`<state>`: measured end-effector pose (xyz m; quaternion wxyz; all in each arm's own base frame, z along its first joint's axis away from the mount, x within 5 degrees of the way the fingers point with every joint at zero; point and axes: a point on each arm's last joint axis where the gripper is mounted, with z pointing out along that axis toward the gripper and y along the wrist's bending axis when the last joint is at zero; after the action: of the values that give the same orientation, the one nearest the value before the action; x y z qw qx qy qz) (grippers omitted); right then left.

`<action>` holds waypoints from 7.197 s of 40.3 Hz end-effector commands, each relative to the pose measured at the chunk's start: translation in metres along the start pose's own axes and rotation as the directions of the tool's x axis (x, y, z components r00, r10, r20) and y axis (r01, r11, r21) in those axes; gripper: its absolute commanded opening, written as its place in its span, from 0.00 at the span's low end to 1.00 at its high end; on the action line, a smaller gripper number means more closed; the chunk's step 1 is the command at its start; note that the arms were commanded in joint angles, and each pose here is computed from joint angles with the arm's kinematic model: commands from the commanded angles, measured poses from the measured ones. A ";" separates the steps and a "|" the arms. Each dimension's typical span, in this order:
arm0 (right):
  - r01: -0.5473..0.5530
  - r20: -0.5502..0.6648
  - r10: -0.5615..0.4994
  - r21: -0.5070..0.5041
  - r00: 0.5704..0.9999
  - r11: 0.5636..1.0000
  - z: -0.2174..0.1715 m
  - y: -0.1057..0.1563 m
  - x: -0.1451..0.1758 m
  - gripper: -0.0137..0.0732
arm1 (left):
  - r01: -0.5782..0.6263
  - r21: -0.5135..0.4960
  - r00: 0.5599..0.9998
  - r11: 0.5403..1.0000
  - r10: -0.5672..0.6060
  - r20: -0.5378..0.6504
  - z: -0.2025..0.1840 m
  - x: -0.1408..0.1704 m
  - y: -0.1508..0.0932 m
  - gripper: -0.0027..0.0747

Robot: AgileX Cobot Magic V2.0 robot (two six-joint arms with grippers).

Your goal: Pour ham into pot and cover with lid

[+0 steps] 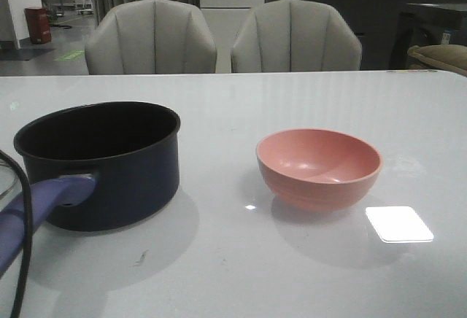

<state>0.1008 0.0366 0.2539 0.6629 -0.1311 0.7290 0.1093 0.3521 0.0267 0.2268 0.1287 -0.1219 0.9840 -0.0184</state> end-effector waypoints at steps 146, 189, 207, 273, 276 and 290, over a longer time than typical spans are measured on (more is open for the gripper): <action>-0.002 0.088 -0.001 0.032 0.996 0.999 -0.001 -0.003 -0.015 0.34 | -0.505 0.193 0.860 0.841 0.470 0.198 -0.095 0.025 -0.168 0.46; -0.002 0.088 -0.001 0.032 0.996 0.999 -0.001 -0.003 -0.015 0.34 | -0.489 0.213 0.872 0.846 0.473 0.127 -0.067 0.021 -0.177 0.58; -0.002 0.088 -0.001 0.032 0.996 0.999 -0.001 -0.003 -0.015 0.34 | -0.478 0.238 0.878 0.845 0.457 0.141 -0.068 0.021 -0.180 0.73; -0.002 0.088 -0.001 0.032 0.996 0.999 -0.001 -0.003 -0.015 0.34 | -0.547 0.164 0.530 0.821 0.189 0.827 -0.196 0.221 -0.015 0.72; -0.002 0.088 -0.001 0.032 0.996 0.999 -0.001 -0.003 -0.015 0.34 | -0.551 0.168 0.471 0.818 0.139 0.871 -0.194 0.238 -0.003 0.72; -0.002 0.088 -0.001 0.032 0.996 0.999 -0.001 -0.003 -0.015 0.34 | -0.563 0.170 0.284 0.809 -0.004 0.959 -0.161 0.293 0.032 0.70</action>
<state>0.1003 0.0364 0.2544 0.6643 -0.1293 0.7279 0.1107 0.0321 -0.0141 0.3009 0.6511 0.1165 0.7350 -0.1491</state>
